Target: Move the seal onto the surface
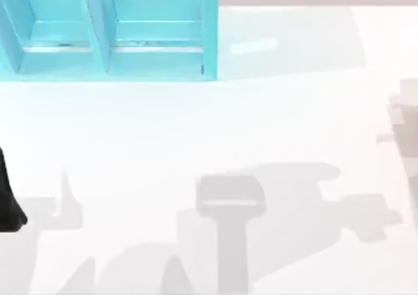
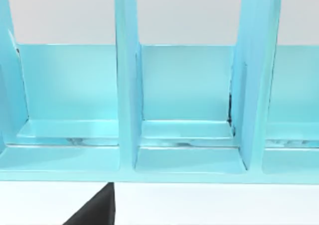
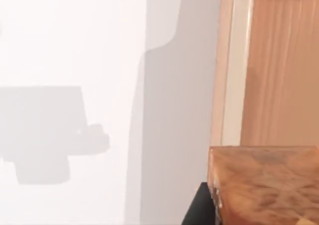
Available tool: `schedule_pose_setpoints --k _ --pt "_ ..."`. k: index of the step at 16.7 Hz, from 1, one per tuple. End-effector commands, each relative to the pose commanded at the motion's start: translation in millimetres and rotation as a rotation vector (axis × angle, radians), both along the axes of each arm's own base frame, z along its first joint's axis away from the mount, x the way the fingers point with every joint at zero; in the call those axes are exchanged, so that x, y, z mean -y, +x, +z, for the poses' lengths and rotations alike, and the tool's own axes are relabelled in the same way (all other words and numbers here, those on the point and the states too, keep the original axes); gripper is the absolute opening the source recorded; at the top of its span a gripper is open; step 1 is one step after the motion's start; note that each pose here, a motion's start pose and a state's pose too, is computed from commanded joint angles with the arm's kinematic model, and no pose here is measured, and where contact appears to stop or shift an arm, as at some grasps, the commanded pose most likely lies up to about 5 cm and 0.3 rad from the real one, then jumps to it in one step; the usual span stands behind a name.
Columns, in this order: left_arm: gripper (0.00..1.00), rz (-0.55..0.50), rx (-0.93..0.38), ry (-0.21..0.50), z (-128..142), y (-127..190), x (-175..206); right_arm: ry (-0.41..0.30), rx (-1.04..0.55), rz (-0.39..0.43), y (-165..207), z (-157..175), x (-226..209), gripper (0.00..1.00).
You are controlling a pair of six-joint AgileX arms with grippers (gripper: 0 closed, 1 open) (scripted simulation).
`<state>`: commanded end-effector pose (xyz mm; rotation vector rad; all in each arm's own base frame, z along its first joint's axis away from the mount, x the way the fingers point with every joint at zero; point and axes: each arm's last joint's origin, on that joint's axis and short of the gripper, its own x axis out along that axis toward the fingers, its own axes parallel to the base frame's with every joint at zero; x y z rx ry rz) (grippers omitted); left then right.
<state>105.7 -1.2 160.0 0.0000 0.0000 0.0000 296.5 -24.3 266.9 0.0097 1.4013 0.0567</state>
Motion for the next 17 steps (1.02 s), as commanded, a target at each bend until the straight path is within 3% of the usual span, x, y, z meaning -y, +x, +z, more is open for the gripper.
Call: schedule_pose_setpoints --k 9,14,17 --pt "1.00 0.000 0.000 0.000 0 0 0 -0.041 -0.169 -0.044 -28 16 -27 0.00" --pt "1.00 0.000 0.000 0.000 0 0 0 -0.039 -0.172 -0.050 -27 14 -26 0.00" --pt "1.00 0.000 0.000 0.000 0 0 0 -0.042 -0.147 -0.054 -6 5 -45 0.00"
